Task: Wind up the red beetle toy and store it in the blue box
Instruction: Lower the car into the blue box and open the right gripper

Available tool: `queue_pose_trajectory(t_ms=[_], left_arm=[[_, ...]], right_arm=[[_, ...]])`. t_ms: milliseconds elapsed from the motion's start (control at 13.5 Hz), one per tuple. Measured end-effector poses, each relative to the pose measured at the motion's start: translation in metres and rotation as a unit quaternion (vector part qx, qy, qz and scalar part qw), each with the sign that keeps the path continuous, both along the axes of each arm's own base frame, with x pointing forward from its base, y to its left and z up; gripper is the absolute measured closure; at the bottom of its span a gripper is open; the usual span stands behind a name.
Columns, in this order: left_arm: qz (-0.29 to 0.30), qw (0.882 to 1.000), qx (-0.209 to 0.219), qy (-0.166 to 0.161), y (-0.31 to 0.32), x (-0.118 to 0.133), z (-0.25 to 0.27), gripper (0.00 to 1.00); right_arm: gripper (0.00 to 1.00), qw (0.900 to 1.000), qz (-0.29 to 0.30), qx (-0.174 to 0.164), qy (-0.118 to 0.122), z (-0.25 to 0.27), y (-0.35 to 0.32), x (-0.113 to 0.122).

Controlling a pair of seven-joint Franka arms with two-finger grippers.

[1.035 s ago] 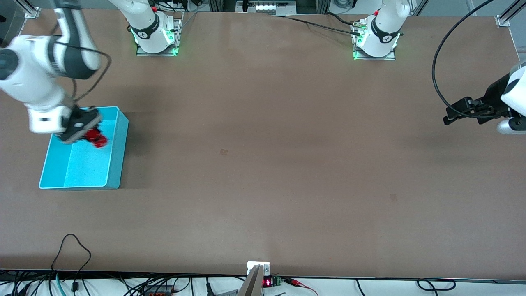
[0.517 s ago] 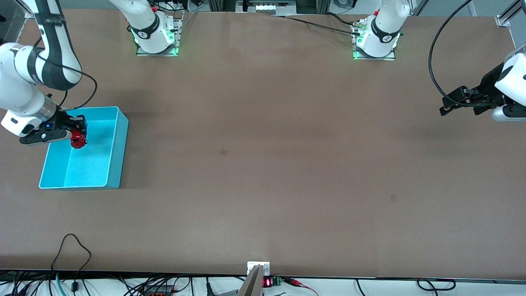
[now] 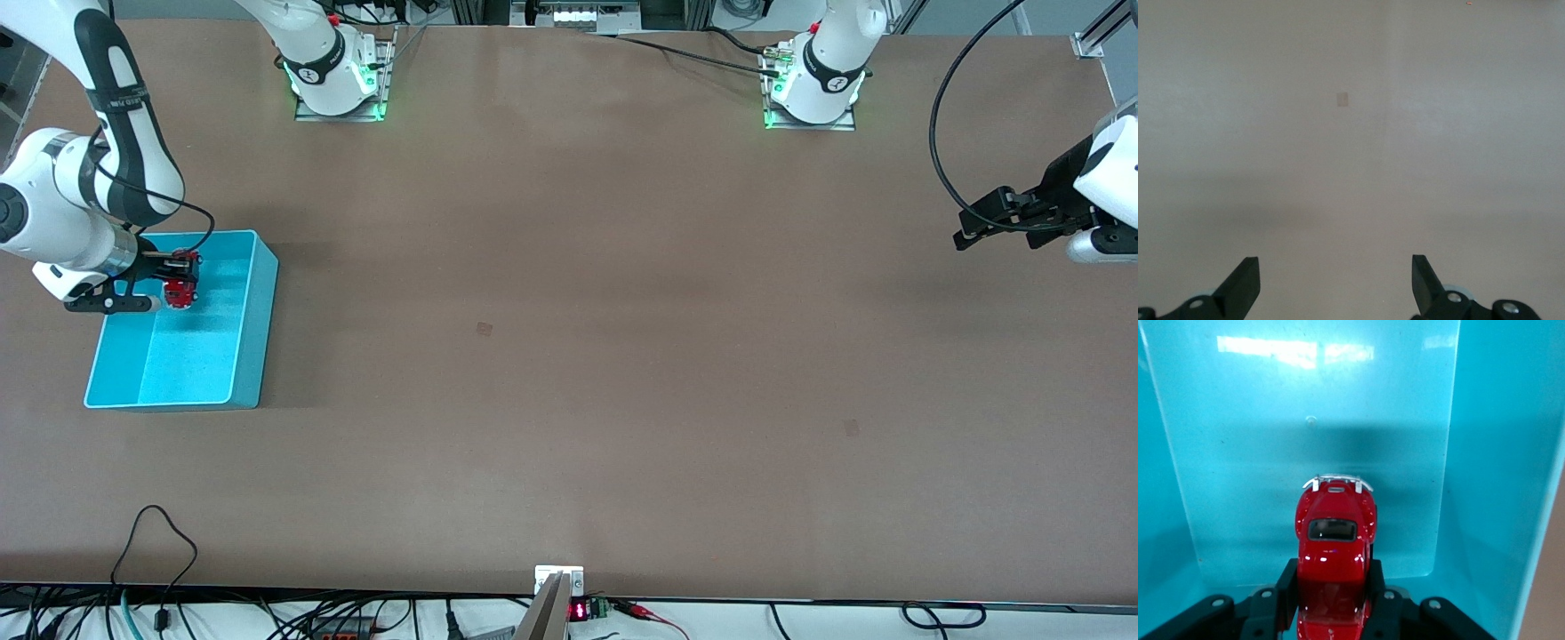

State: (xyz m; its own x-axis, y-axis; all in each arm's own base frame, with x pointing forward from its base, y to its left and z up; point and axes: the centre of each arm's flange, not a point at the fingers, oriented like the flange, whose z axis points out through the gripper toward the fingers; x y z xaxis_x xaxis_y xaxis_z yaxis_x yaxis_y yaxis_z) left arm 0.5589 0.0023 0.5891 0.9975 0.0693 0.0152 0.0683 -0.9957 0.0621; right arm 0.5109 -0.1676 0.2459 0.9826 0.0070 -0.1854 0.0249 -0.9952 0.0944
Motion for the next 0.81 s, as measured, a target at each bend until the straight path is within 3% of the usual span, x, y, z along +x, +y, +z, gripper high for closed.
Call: queue_pose_trajectory(t_ms=[665, 813], left_arm=[[0.012, 1.000, 0.000, 0.003, 0.013, -0.001, -0.003, 0.00], [0.017, 1.000, 0.000, 0.004, 0.019, -0.001, -0.004, 0.00]], right_arm=[[0.56, 0.999, -0.033, 0.020, 0.036, -0.050, -0.001, -0.017], [0.52, 0.999, -0.033, 0.020, 0.036, -0.051, -0.001, -0.017]])
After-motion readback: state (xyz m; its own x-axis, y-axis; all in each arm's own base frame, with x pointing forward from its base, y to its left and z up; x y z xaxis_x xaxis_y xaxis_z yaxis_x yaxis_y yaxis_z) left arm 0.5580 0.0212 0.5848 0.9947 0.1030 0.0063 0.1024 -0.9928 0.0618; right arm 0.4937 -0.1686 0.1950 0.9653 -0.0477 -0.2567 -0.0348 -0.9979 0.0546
